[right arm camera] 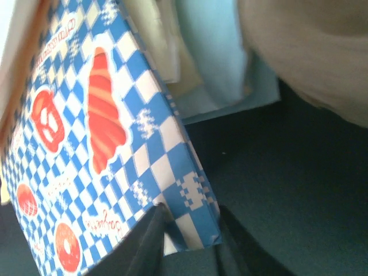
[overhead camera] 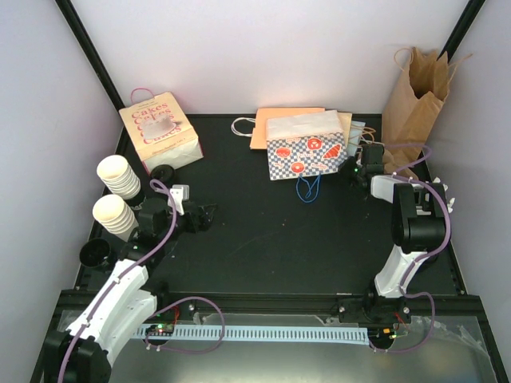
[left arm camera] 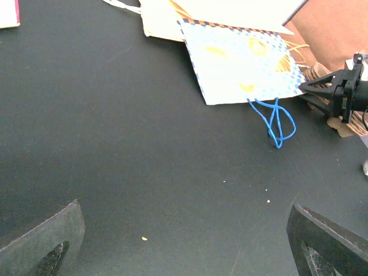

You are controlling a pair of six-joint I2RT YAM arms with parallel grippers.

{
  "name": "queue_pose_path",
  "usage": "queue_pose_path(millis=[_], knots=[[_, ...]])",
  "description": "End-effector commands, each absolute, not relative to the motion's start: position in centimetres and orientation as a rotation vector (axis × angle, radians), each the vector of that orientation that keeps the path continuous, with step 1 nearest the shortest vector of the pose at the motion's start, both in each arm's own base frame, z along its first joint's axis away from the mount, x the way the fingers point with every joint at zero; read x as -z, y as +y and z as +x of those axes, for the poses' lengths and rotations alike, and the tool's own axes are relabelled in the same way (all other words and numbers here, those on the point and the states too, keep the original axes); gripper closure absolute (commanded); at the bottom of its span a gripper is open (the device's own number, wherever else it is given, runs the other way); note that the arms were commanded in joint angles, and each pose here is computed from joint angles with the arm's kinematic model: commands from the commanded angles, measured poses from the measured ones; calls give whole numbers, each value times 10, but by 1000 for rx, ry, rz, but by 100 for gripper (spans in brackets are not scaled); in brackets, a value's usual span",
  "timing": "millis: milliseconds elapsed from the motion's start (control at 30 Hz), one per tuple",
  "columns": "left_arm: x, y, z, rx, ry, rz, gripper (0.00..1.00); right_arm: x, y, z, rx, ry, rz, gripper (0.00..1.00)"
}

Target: Pack the takeout coffee

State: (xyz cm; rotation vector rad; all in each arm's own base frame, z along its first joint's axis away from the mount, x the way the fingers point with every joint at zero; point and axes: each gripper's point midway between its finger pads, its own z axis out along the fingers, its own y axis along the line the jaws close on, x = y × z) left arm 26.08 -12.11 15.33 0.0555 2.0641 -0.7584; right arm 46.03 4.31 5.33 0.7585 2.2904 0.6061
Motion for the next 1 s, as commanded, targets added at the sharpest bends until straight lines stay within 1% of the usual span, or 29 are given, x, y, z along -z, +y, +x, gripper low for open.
queue_pose_path(millis=[0, 100, 167, 300, 367, 533, 667, 800, 867, 967], knots=[[-157, -118, 260, 734, 2056, 58, 1, -88, 53, 475, -700, 2208, 662, 82], [-162, -122, 260, 755, 2032, 78, 1, -103, 58, 472, -731, 2195, 611, 95], [-168, -132, 257, 816, 2003, 133, 1, -115, 63, 469, -760, 2189, 578, 98], [-174, -147, 253, 939, 1993, 173, 1, -134, 78, 459, -828, 2193, 514, 99], [-173, -150, 255, 961, 2008, 154, 1, -143, 89, 452, -858, 2199, 476, 99], [-181, -167, 253, 1013, 1987, 191, 1, -168, 134, 423, -977, 2220, 286, 99], [-189, -209, 239, 875, 1998, 403, 1, -187, 168, 397, -1037, 2247, 131, 99], [-206, -240, 232, 731, 1955, 570, 2, -203, 175, 376, -1074, 2229, 92, 99], [-210, -251, 230, 652, 1929, 631, 4, -208, 176, 368, -1086, 2227, 80, 99], [-213, -271, 223, 533, 1875, 772, 9, -209, 179, 358, -1088, 2242, 52, 99]])
